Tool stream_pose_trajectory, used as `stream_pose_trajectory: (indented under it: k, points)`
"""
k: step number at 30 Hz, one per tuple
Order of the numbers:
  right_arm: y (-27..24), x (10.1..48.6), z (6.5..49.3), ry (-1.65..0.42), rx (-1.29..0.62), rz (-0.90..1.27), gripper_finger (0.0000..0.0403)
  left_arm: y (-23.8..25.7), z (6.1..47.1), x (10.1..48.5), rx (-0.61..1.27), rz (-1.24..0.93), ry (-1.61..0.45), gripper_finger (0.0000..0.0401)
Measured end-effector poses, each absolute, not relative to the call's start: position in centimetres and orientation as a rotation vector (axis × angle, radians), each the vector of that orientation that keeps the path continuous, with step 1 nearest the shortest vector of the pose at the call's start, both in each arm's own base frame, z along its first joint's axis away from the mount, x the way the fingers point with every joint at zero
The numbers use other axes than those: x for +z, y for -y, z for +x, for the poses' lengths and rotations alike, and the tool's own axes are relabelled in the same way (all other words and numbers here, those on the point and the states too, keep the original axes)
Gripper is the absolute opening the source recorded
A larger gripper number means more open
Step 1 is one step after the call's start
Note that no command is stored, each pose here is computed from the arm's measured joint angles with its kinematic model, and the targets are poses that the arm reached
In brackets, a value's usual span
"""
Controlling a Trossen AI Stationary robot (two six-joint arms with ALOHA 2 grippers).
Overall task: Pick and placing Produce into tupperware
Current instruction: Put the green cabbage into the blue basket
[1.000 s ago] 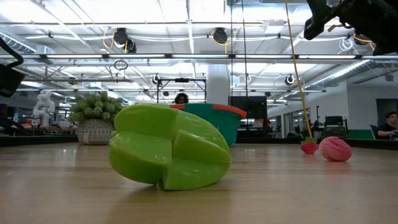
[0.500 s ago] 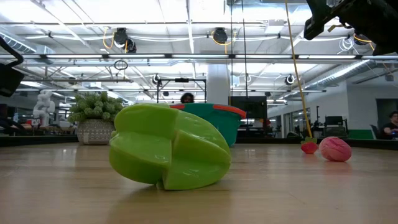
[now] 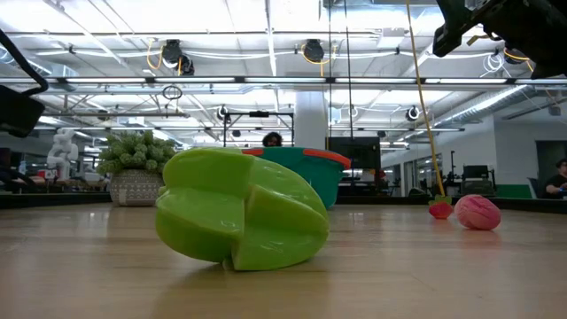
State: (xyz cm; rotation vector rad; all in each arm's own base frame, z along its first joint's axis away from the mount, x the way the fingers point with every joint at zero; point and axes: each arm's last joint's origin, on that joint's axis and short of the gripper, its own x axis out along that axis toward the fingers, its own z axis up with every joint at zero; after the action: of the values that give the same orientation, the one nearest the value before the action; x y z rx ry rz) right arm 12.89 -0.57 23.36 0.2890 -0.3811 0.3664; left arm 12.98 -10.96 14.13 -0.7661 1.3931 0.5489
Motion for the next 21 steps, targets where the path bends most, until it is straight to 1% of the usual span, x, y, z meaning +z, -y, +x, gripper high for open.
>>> stream_pose_trajectory:
  k: [7,10,21]
  points:
    - [0.57,23.36,12.89,0.381,0.366,0.289,0.0242,10.72,13.20,14.13,0.546,-0.760,-1.388,0.0330]
    - [0.57,23.36,12.89,0.381,0.366,0.289,0.0242,10.69,13.22,14.13,0.544,-0.758,-1.388,0.0323]
    - [0.57,23.35,12.89,0.381,0.366,0.289,0.0242,10.61,13.06,14.06,0.552,-0.754,-1.412,0.0246]
